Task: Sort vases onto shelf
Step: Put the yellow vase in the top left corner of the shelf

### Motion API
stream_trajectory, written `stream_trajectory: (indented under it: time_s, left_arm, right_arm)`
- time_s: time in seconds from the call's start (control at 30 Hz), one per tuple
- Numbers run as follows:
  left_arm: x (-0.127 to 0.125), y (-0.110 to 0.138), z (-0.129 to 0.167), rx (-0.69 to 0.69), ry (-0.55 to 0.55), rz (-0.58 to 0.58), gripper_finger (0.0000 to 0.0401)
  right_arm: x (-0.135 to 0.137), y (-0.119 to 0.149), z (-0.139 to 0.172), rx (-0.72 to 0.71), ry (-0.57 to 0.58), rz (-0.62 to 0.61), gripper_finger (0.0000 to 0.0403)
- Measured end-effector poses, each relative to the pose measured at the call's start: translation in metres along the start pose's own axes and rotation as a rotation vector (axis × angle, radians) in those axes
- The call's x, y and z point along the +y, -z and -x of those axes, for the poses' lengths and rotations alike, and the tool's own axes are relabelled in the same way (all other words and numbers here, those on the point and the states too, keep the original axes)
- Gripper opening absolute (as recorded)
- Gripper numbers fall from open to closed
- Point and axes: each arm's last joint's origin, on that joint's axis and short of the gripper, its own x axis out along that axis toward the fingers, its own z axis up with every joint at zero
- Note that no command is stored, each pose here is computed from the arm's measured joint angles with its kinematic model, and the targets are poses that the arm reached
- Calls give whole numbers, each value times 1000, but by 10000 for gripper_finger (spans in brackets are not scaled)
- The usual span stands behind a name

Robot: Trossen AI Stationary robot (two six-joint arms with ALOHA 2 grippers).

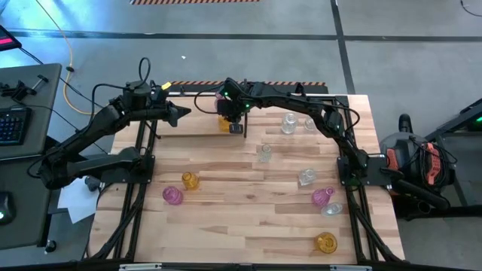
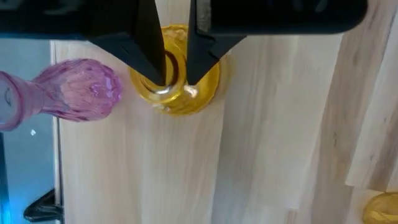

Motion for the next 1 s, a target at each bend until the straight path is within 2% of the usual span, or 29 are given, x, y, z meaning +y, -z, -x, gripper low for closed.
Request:
stream_trajectory:
  time_s: [0.3, 0.57, 0.7, 0.77, 0.87, 1.0]
  left_arm:
    - [0, 0, 0, 0, 0, -2, 0]
    - [0, 0, 0, 0, 1, -2, 0]
    - [-1, 1, 0, 7, 10, -4, 0]
    - [-3, 1, -5, 25, 24, -10, 0]
    - [-5, 3, -17, 70, 41, -48, 0]
    - [-9, 1, -40, 94, 89, -106, 0]
  right_arm:
    - [-1, -2, 0, -25, 10, 6, 42]
    - [2, -17, 7, -102, 38, -16, 42]
    - [5, -40, 33, -209, 66, -50, 42]
    - [7, -51, 50, -311, 99, -78, 42]
    - [9, -61, 86, -424, 156, -141, 42]
    - [10, -61, 134, -464, 223, -218, 42]
